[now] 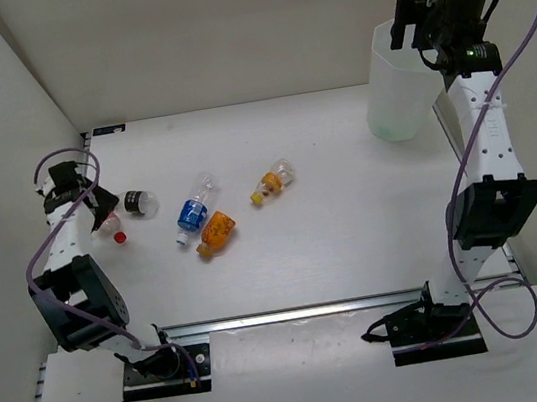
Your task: Put the plastic bottles in the bin
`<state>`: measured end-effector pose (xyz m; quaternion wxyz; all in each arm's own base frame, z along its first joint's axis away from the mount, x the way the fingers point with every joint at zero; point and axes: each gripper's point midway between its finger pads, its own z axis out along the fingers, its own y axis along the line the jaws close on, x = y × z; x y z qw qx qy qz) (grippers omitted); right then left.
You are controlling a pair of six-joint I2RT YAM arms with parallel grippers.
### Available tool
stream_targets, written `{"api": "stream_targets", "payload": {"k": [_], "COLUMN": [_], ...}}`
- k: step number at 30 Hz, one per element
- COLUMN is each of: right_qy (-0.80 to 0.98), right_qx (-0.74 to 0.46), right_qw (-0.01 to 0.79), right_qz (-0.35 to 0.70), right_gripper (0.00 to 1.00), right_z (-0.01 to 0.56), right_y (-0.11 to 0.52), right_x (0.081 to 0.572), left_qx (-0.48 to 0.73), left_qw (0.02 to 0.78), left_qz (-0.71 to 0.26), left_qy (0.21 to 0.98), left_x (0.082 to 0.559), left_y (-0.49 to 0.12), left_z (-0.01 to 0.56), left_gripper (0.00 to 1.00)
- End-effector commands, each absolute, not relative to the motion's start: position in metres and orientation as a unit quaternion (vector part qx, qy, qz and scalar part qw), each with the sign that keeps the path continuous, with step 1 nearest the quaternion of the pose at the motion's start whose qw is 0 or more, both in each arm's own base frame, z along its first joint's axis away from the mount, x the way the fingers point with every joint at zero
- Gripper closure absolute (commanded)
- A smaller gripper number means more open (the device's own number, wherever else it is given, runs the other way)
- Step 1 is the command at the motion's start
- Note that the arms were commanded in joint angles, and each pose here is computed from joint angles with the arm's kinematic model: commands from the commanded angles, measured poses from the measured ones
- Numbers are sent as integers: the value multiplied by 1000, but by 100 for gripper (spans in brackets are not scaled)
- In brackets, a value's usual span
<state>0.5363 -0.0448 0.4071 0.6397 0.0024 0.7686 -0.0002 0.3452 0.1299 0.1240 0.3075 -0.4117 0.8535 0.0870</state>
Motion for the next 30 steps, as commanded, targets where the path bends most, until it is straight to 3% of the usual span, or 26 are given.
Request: {"api": "stream_targets", "payload": {"k": [1, 15, 18, 23, 29, 30], "right_qy": [779, 789, 789, 792, 794, 798], "right_qx": [-5, 9, 18, 26, 29, 27], "right_qw": [626, 613, 612, 608, 604, 600], "right_qz": [17, 32, 44, 45, 52, 53], "right_gripper": [1, 1, 1, 1, 0, 1], "right_z": [398, 363, 358, 351, 348, 344], "right_y": [-22, -2, -5, -6, -4, -2], "right_x": [520, 488, 486, 480, 470, 465], "left_qx": [-441, -377, -392, -407, -396, -392], "left_qw": [341, 318, 301, 274, 264, 268], "left_qz": [76, 6, 10, 32, 40, 44], "left_qy": [826, 870, 869, 871, 879, 879], "left_x": [350, 382, 373, 359, 357, 357], "left_y": [158, 146, 147, 147, 144, 147], "left_z": [125, 75, 62, 37, 27, 29], "left_gripper": [2, 1, 7, 28, 35, 40]}}
